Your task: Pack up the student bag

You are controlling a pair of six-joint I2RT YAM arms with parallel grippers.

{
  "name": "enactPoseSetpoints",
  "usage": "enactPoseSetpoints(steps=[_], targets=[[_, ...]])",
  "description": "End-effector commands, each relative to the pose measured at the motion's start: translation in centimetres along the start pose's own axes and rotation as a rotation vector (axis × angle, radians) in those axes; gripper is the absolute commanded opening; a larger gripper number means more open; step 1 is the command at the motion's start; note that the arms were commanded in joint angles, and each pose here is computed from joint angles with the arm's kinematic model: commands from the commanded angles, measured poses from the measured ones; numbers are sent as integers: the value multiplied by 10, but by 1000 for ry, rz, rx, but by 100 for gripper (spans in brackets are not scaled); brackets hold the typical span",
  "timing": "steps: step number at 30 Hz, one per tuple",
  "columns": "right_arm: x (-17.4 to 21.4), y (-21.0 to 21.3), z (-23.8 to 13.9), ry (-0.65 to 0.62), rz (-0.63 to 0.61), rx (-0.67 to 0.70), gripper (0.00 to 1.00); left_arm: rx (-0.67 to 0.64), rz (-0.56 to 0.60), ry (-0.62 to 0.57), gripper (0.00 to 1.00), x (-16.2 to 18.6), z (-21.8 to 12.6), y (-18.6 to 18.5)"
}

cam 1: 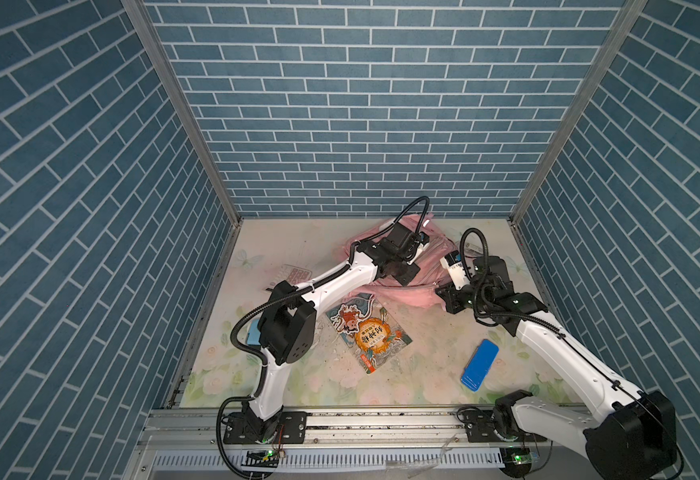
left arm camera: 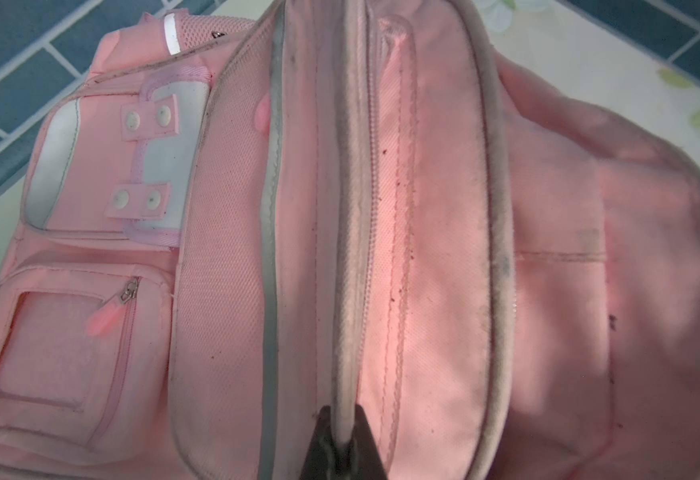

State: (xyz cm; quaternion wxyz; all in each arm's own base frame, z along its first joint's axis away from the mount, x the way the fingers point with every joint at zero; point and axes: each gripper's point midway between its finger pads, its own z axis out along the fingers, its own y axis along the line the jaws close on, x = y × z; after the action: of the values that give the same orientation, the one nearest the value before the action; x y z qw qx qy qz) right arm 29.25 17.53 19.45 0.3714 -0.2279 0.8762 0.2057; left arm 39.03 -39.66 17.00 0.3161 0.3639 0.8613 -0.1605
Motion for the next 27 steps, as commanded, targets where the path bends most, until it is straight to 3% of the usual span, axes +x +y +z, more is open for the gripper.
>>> enactPoseSetpoints(steps=[1, 7, 12, 15, 18, 21, 27], targets=[[-23, -3, -14, -69, 47, 54, 0, -18, -178, -46, 0, -18, -9, 12], [-35, 31, -20, -177, -54, 46, 0, 12, -412, -177, 0, -64, -31, 26], [-45, 68, -23, -224, -53, -155, 0, 14, -490, -262, 0, -98, -47, 30], [-36, 79, -11, -190, -16, -225, 0, 27, -526, -315, 0, -115, -55, 29], [-27, 71, 7, -150, 27, -174, 0, 48, -562, -356, 0, -126, -63, 27], [-28, 44, 15, -165, 66, -29, 0, 65, -579, -378, 0, -133, -76, 26], [-52, 10, 9, -287, -60, 172, 0, 117, -619, -426, 0, -145, -119, 36]])
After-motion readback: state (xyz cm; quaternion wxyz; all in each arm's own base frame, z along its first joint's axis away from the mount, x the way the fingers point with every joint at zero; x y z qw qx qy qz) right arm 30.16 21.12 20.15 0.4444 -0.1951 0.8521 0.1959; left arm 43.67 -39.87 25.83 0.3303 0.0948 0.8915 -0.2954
